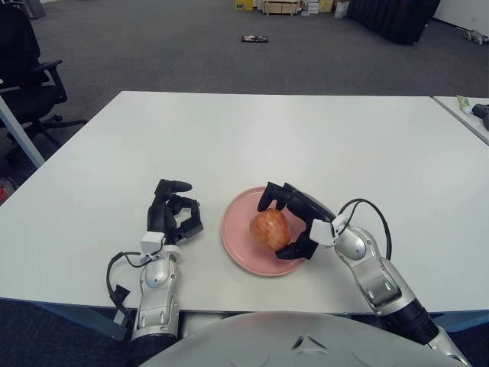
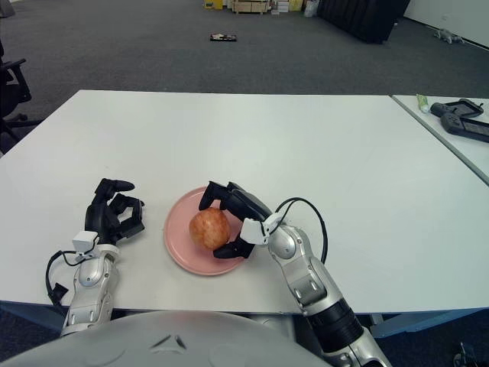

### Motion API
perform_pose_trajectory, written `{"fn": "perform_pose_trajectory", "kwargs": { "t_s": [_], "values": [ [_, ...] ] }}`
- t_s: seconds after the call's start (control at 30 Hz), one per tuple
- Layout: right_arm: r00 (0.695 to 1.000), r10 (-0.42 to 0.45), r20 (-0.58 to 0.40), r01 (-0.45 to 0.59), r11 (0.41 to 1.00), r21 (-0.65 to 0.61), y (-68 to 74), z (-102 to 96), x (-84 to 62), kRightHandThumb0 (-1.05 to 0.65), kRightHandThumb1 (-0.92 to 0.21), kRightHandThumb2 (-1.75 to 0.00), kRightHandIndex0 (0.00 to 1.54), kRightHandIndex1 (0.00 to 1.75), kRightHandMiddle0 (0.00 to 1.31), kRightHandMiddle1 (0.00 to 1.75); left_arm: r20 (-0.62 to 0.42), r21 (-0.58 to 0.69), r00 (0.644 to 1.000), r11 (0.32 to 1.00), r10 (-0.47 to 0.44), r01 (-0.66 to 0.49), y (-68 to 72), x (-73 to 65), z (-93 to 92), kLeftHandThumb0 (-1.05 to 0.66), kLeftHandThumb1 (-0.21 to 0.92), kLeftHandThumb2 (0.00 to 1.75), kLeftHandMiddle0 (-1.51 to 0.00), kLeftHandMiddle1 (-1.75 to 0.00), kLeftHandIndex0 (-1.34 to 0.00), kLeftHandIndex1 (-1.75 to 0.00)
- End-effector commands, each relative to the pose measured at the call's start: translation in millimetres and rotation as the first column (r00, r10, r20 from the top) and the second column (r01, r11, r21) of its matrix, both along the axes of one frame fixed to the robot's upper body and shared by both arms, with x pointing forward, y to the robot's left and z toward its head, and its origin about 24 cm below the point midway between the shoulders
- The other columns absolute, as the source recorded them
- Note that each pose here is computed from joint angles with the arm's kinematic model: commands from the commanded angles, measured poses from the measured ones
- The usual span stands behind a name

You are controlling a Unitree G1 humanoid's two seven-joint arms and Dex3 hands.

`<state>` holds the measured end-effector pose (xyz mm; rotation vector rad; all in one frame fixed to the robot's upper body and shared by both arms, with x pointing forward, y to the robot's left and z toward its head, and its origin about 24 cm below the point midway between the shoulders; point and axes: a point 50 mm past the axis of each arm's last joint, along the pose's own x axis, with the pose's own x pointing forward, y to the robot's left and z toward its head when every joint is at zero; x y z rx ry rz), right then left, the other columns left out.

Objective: Put the apple into the plate.

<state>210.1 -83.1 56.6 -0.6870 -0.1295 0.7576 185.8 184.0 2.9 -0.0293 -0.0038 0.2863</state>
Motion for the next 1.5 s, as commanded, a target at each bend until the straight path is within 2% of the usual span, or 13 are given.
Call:
{"fn": "perform_pose_trajectory", "kwargs": {
  "t_s": [0.0,0.13,0.5,0.57,0.63,0.73,0.83,0.9,1.0,1.07,1.2,1.33,1.47],
  "values": [
    [0.998,-0.009,0.063,0.01,1.0,-0.006,-0.5,6.0,1.0,-0.43,-0.46,-1.13,1.01,1.75,0.5,1.75,0.011,-0.005,1.0,1.0,-0.001,0.001,-0.3,2.2,2.9,-0.01,0.4,1.19,-0.55,-1.6,-0.41,-1.75],
    [0.995,-0.007,0.102,0.009,1.0,-0.015,-0.1,5.8,0.3,-0.42,-0.53,-1.06,0.92,1.75,0.45,1.75,0.012,-0.005,1.0,1.0,0.0,0.0,-0.3,1.9,3.1,-0.01,0.4,1.18,-0.55,-1.6,-0.4,-1.75],
    [0.987,-0.012,0.157,0.011,1.0,0.003,0.8,6.2,-0.2,-0.41,-0.56,-1.0,0.76,1.75,0.42,1.75,0.012,0.003,1.0,1.0,-0.001,0.001,0.4,2.3,3.0,-0.01,0.4,1.19,-0.56,-1.62,-0.38,-1.75],
    [0.987,-0.014,0.161,0.012,1.0,0.013,1.0,6.8,-0.5,-0.4,-0.59,-0.97,0.68,1.75,0.4,1.75,0.011,0.002,1.0,1.0,-0.001,0.001,0.5,2.3,3.0,-0.01,0.4,1.18,-0.56,-1.62,-0.38,-1.75],
    [0.987,-0.013,0.163,0.01,1.0,0.018,1.3,7.3,-0.8,-0.39,-0.66,-0.88,0.48,1.75,0.35,1.75,0.011,-0.001,1.0,1.0,0.0,0.0,0.8,2.3,2.8,-0.01,0.4,1.18,-0.56,-1.61,-0.39,-1.75],
    [0.985,0.008,0.172,-0.009,1.0,0.005,1.2,8.3,-1.6,-0.36,-0.83,-0.64,0.2,1.38,0.24,1.75,0.01,-0.002,1.0,1.0,0.002,-0.002,1.0,2.3,2.5,-0.01,0.4,1.18,-0.56,-1.61,-0.39,-1.75],
    [0.983,0.029,0.183,-0.028,1.0,-0.007,0.7,8.8,-2.2,-0.57,-0.71,-0.74,0.06,1.03,0.08,1.41,0.009,0.003,1.0,1.0,0.002,-0.002,1.1,2.4,2.4,-0.01,0.4,1.19,-0.56,-1.62,-0.39,-1.75],
    [0.98,0.041,0.193,-0.04,0.999,-0.009,0.3,8.9,-2.6,-0.65,-0.66,-0.76,0.03,0.8,0.04,1.24,0.008,0.007,1.0,1.0,0.001,-0.001,1.2,2.5,2.1,-0.01,0.4,1.2,-0.56,-1.63,-0.39,-1.75],
    [0.976,0.061,0.21,-0.061,0.998,-0.005,0.3,9.5,-3.6,-0.76,-0.63,-0.74,0.01,0.4,0.01,0.89,0.008,0.012,1.0,1.0,-0.002,0.002,1.8,2.7,1.8,-0.01,0.39,1.2,-0.56,-1.63,-0.39,-1.75],
    [0.974,0.074,0.216,-0.078,0.997,0.008,-0.6,11.0,-5.4,-0.85,-0.64,-0.69,0.0,0.16,0.0,0.57,0.009,0.013,1.0,1.0,-0.006,0.005,1.8,2.8,1.8,-0.01,0.39,1.21,-0.57,-1.64,-0.38,-1.75],
    [0.975,0.095,0.201,-0.104,0.994,0.033,-1.5,13.2,-6.5,-0.95,-0.68,-0.57,0.0,0.03,0.0,0.19,0.014,0.017,1.0,1.0,-0.009,0.009,1.6,2.7,2.1,-0.01,0.37,1.23,-0.58,-1.65,-0.39,-1.75],
    [0.976,0.105,0.191,-0.119,0.991,0.061,-2.7,16.6,-6.7,-1.01,-0.72,-0.51,0.0,0.01,0.0,0.06,0.013,0.016,1.0,1.0,-0.008,0.008,1.7,2.9,2.0,-0.01,0.37,1.24,-0.58,-1.64,-0.39,-1.75],
    [0.976,0.107,0.191,-0.127,0.987,0.099,-4.1,20.0,-7.1,-1.04,-0.79,-0.42,0.0,0.0,0.0,0.01,0.011,0.012,1.0,1.0,-0.007,0.007,1.6,3.2,2.1,-0.01,0.36,1.25,-0.59,-1.65,-0.39,-1.75]
  ]
}}
